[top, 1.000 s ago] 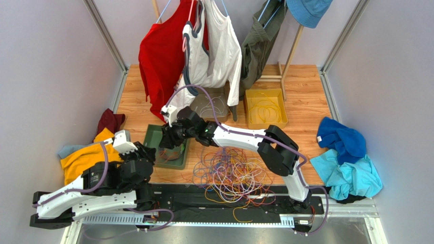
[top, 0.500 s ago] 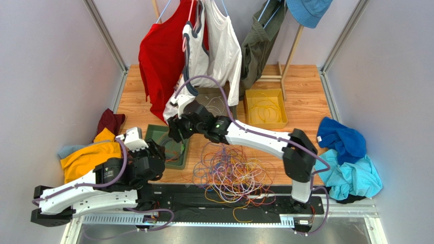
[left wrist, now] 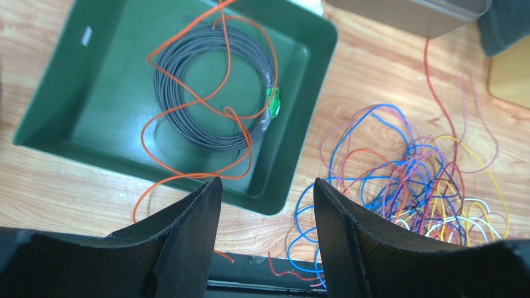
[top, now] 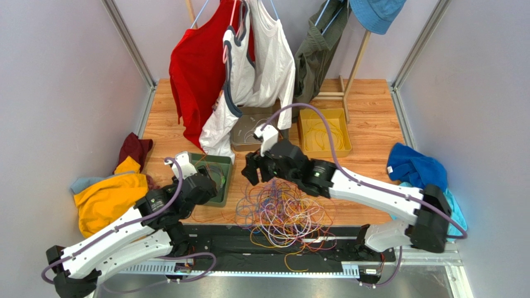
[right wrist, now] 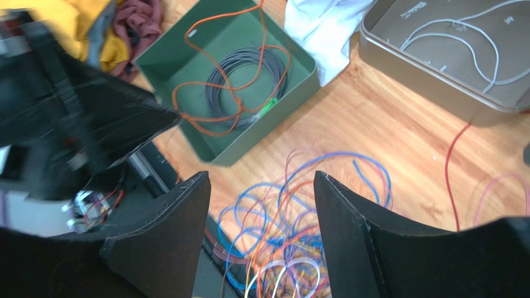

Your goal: Untangle the cables

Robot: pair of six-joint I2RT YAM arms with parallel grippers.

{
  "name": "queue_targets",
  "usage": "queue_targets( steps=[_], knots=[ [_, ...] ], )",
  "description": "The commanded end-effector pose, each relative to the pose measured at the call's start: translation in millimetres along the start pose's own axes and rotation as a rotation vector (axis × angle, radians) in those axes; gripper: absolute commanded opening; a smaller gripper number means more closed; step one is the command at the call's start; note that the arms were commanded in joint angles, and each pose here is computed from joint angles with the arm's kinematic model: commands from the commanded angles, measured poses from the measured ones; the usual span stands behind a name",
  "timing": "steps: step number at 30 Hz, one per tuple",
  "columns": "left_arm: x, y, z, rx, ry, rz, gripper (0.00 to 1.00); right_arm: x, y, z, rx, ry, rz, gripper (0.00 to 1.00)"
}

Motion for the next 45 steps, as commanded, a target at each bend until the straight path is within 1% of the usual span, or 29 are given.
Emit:
queue_targets(
  steps=[1, 4, 10, 16, 20, 23, 25, 27, 32, 38, 40, 45],
  knots=[
    [4.4, -8.8, 9.6, 0.03, 0.085, 0.001, 0.66, -11.0, 7.9, -37.8, -0.053, -0.15, 0.074, 0.65],
    [7.0, -10.6, 25.1, -0.008, 0.128, -0.04, 0.66, 4.4, 7.6, -51.9, -0.068, -0.148, 0.078, 0.64],
    [16.5, -15.7, 51.4, -0.052, 0.212, -0.068, 0.67, 27.8, 5.5, -76.7, -0.09, -0.154, 0.103, 0.63],
    [24.5, -19.1, 62.0, -0.07, 0.265, -0.077, 0.67, 45.2, -3.6, -95.4, -0.079, -0.169, 0.127, 0.63],
    [25.2, -17.5, 62.1, -0.071, 0.262, -0.081, 0.64, 48.2, -6.7, -100.7, -0.071, -0.178, 0.124, 0.62],
    [26.0, -14.5, 60.6, -0.077, 0.263, -0.071, 0.59, 51.0, -7.8, -100.5, -0.066, -0.174, 0.124, 0.62],
    [26.5, -11.4, 59.7, -0.09, 0.258, -0.068, 0.53, 51.7, -7.8, -100.1, -0.066, -0.174, 0.127, 0.62],
    [28.2, -7.6, 60.0, -0.108, 0.256, -0.071, 0.5, 53.0, -7.9, -99.2, -0.065, -0.171, 0.129, 0.62],
    [29.4, 0.7, 60.2, -0.143, 0.218, -0.09, 0.51, 53.6, -7.9, -99.6, -0.068, -0.173, 0.136, 0.62],
    [26.8, 1.4, 62.0, -0.166, 0.192, -0.134, 0.56, 55.5, -9.0, -102.6, -0.069, -0.178, 0.141, 0.62],
    [26.8, 1.3, 67.2, -0.177, 0.189, -0.144, 0.58, 56.7, -9.7, -103.4, -0.066, -0.177, 0.144, 0.62],
    [28.1, -0.9, 84.2, -0.215, 0.21, -0.167, 0.57, 57.6, -10.7, -107.3, -0.068, -0.184, 0.152, 0.62]
  ],
)
Point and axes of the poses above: each gripper's point midway between its finger pads, its own z axis out along the fingers, its own y axis along the line the jaws close on, x = y × z, the point moved 10 cm from there along -z, back along the fingers, and after that the axes turned 6 degrees about -z, right-handed, at the moved point
